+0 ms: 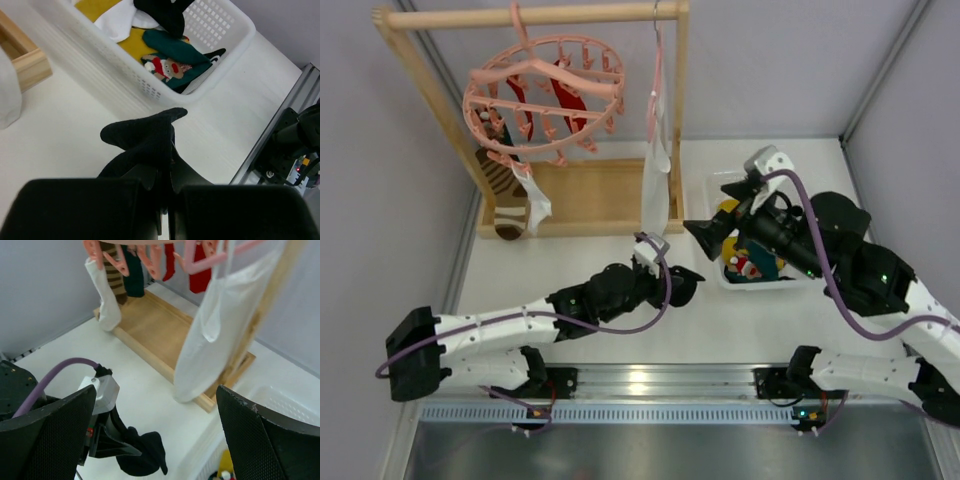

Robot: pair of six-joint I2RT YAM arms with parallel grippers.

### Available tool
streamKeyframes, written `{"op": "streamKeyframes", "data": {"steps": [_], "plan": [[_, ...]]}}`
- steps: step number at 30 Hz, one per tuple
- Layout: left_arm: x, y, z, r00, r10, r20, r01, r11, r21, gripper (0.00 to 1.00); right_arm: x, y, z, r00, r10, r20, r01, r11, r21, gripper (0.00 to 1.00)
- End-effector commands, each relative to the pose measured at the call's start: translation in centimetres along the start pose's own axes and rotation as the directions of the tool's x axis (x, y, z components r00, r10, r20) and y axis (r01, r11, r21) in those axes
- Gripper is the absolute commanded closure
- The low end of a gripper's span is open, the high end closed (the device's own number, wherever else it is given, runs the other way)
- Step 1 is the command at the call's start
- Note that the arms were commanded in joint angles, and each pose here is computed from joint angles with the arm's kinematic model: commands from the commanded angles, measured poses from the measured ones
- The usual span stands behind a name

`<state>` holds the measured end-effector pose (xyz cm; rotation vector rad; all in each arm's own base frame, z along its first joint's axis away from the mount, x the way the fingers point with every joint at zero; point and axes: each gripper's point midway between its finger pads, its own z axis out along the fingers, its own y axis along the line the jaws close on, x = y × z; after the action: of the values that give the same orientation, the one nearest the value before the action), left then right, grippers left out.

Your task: Remove the socks clipped to the hanger

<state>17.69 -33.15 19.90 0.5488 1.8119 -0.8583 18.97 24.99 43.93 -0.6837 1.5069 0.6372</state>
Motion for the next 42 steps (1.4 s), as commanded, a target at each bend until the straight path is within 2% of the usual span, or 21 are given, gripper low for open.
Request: {"op": "streamKeyframes", "data": {"steps": [1, 5, 6, 7, 12, 13, 14, 16, 18, 21, 25, 26, 28, 29, 31, 32, 33, 36, 38, 40, 42], "plan": [[-5.4, -4.0, 2.1, 0.993, -0.043, 0.112, 0.031, 0.994, 0.103, 1.00, 2.5, -3.5, -3.0, 0.998, 0.058, -0.033, -0.051, 0.980, 0.191, 0.00], [-5.2, -4.6, 7.0, 0.997, 0.010, 0.072, -0.014, 0.998, 0.059, 1.00, 3.2, -5.5, -7.0, 0.994, 0.105, 0.006, -0.103, 0.956, 0.274, 0.00], [-6.8, -5.5, 7.9, 0.995, 0.010, 0.098, -0.017, 0.997, 0.069, 1.00, 3.4, -6.1, -7.7, 0.993, 0.117, 0.012, -0.115, 0.946, 0.303, 0.01], [-5.4, -5.3, 9.7, 0.998, 0.029, 0.064, -0.032, 0.998, 0.048, 1.00, 3.2, -6.4, -8.4, 0.992, 0.124, 0.028, -0.127, 0.940, 0.317, 0.01], [-7.8, -6.1, 15.2, 0.993, 0.062, 0.100, -0.065, 0.997, 0.027, 1.00, 2.2, -8.0, -11.6, 0.986, 0.143, 0.087, -0.165, 0.914, 0.370, 0.01], [-6.6, -5.4, 16.8, 0.996, 0.064, 0.069, -0.066, 0.997, 0.026, 1.00, 2.1, -8.2, -11.9, 0.985, 0.147, 0.093, -0.171, 0.911, 0.376, 0.01], [-8.1, -5.6, 17.7, 0.994, 0.056, 0.095, -0.059, 0.998, 0.030, 0.89, 1.9, -8.4, -12.3, 0.984, 0.147, 0.099, -0.174, 0.906, 0.385, 0.00], [-6.9, -3.8, 19.8, 0.996, 0.077, 0.053, -0.076, 0.997, -0.017, 0.57, 2.0, -8.6, -12.6, 0.985, 0.148, 0.094, -0.173, 0.903, 0.393, 0.00], [-8.3, -3.3, 20.9, 0.994, 0.090, 0.064, -0.087, 0.995, -0.054, 0.02, 2.1, -8.7, -12.6, 0.985, 0.150, 0.086, -0.172, 0.900, 0.401, 0.00], [-7.9, -3.2, 21.0, 0.993, 0.110, 0.037, -0.108, 0.993, -0.052, 0.01, 2.7, -9.1, -12.6, 0.987, 0.147, 0.066, -0.161, 0.886, 0.434, 0.01], [-9.3, -2.9, 16.9, 0.994, 0.078, 0.071, -0.071, 0.993, -0.093, 0.02, 3.4, -9.6, -12.2, 0.987, 0.145, 0.072, -0.162, 0.867, 0.470, 0.01], [-7.0, -1.6, 15.9, 0.996, 0.084, 0.031, -0.079, 0.987, -0.138, 0.01, 3.0, -9.7, -12.1, 0.984, 0.146, 0.100, -0.176, 0.866, 0.468, 0.00], [-7.3, -0.7, 13.0, 0.996, 0.060, 0.060, -0.046, 0.977, -0.209, 0.02, 3.3, -9.6, -11.6, 0.984, 0.146, 0.106, -0.179, 0.866, 0.467, 0.01], [-4.3, 1.1, 11.7, 0.998, 0.064, -0.013, -0.065, 0.962, -0.264, 0.01, 3.2, -9.5, -11.3, 0.983, 0.146, 0.110, -0.181, 0.869, 0.461, 0.00], [-4.0, 2.7, 8.9, 0.999, 0.033, -0.006, -0.033, 0.940, -0.339, 0.01, 3.4, -9.2, -10.5, 0.986, 0.143, 0.090, -0.169, 0.872, 0.459, 0.01], [-0.5, 4.7, 7.1, 0.994, 0.043, -0.103, -0.081, 0.914, -0.397, 0.01, 3.5, -9.1, -10.2, 0.986, 0.143, 0.088, -0.168, 0.874, 0.456, 0.00], [-1.2, 5.6, 5.2, 0.996, 0.035, -0.078, -0.066, 0.898, -0.435, 0.01, 3.3, -9.0, -9.8, 0.985, 0.143, 0.096, -0.171, 0.876, 0.450, 0.01], [1.5, 9.4, -0.3, 0.990, 0.019, -0.138, -0.094, 0.824, -0.558, 0.01, 2.8, -8.5, -8.5, 0.980, 0.148, 0.134, -0.192, 0.884, 0.427, 0.00], [2.6, 11.7, -3.2, 0.991, 0.010, -0.133, -0.093, 0.767, -0.635, 0.01, 3.6, -7.1, -7.2, 0.982, 0.131, 0.139, -0.173, 0.920, 0.353, 0.01], [2.0, 13.3, -6.7, 0.995, -0.004, -0.100, -0.068, 0.714, -0.697, 0.01, 3.7, -5.7, -5.5, 0.972, 0.131, 0.193, -0.181, 0.945, 0.272, 0.01], [1.1, 14.0, -9.1, 0.998, -0.023, -0.064, -0.031, 0.684, -0.729, 0.01, 4.3, -3.6, -3.7, 0.975, 0.142, 0.173, -0.172, 0.970, 0.173, 0.01]]}}
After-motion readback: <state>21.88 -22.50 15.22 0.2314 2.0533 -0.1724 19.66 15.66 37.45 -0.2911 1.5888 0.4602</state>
